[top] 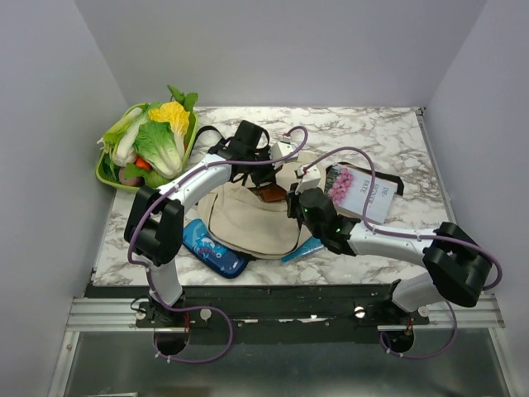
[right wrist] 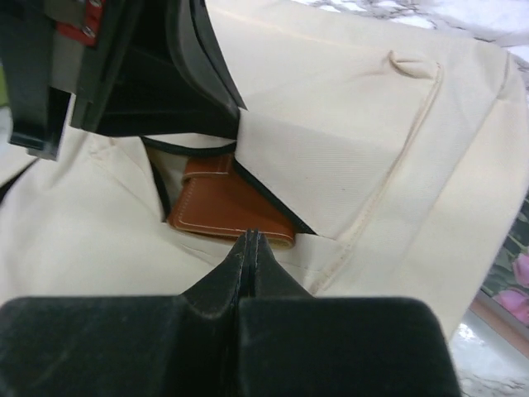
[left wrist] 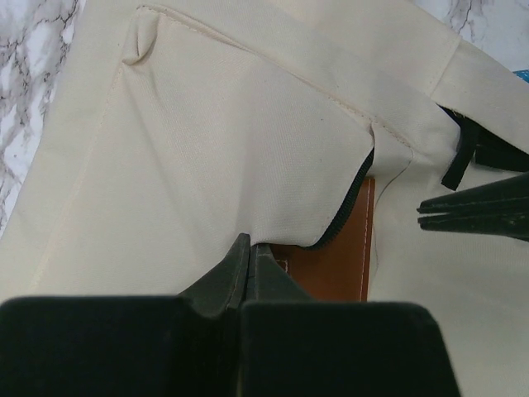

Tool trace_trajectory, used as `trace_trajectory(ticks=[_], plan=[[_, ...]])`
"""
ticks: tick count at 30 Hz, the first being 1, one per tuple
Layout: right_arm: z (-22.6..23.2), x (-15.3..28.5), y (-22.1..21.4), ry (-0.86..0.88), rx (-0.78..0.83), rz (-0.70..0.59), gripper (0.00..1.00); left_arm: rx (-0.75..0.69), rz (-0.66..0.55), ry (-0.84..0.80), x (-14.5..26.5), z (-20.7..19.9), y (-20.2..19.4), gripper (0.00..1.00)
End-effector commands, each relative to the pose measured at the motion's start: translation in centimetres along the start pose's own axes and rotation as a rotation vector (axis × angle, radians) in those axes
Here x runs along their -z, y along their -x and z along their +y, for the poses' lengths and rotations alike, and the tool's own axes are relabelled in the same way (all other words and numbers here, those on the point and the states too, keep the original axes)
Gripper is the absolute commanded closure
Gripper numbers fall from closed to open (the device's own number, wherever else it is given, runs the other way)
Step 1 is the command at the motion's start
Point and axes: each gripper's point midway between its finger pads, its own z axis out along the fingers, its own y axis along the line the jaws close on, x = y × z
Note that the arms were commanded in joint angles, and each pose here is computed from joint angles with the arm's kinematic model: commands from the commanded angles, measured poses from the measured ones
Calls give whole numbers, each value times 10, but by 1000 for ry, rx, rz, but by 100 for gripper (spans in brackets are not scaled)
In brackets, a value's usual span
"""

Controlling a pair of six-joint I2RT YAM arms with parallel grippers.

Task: Pack the student bag
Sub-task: Place the personal item in the student bag.

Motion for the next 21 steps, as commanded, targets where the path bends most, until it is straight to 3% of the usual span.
trace_trajectory(ticks=[1, 12, 21], plan=[[15, 1, -3, 80, -108, 3, 99, -3, -46, -4, 7, -3, 14, 100], [19, -29, -22, 112, -164, 88, 99, -5, -50, -3, 9, -2, 17, 100], [12, -61, -6, 72, -197, 44, 99, 2, -51, -20, 11, -7, 18, 100]])
